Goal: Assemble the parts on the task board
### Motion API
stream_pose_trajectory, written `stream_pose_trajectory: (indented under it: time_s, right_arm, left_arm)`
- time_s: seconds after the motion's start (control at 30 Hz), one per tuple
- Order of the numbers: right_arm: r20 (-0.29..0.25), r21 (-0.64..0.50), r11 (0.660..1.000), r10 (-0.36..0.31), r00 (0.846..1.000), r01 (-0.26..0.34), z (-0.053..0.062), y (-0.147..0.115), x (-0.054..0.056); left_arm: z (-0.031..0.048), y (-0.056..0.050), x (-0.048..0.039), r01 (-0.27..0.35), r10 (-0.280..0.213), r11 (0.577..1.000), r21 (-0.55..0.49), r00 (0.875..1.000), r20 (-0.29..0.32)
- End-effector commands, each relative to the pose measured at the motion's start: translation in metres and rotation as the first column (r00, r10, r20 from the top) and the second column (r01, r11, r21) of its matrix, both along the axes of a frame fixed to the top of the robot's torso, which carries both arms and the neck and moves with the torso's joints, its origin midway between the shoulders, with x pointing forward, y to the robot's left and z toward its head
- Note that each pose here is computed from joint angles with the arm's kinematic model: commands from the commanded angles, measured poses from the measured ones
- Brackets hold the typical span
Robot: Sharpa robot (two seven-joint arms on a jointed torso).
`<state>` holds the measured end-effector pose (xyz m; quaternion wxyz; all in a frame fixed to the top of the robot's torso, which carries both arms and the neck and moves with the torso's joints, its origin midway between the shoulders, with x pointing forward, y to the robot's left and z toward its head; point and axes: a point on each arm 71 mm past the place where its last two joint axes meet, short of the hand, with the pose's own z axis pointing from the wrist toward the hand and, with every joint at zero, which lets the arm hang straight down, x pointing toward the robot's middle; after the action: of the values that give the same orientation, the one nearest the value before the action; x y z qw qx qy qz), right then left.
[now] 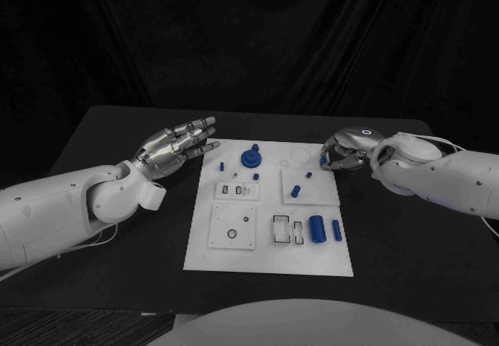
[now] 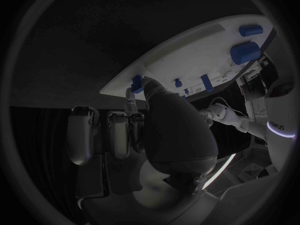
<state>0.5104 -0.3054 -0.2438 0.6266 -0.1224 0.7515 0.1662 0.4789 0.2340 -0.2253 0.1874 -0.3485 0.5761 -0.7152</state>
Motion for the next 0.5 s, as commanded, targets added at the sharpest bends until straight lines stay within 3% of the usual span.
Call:
stream_pose_trajectory:
  time_s: [0.03, 0.5]
  right_arm:
    - [-0.007, -0.005, 1.000, -0.012, 1.000, 0.012, -0.0021, -0.0007, -0.0003]
    - [0.052, 0.028, 1.000, -0.006, 0.999, 0.005, 0.0039, 0.0021, -0.0042]
  left_arm:
    - [0.0004, -0.0018, -0.0008, 0.013, -0.013, 1.000, -0.017, 1.000, 0.002]
    - [0.0000, 0.0007, -0.0008, 0.007, -0.007, 1.000, -0.012, 1.000, 0.000]
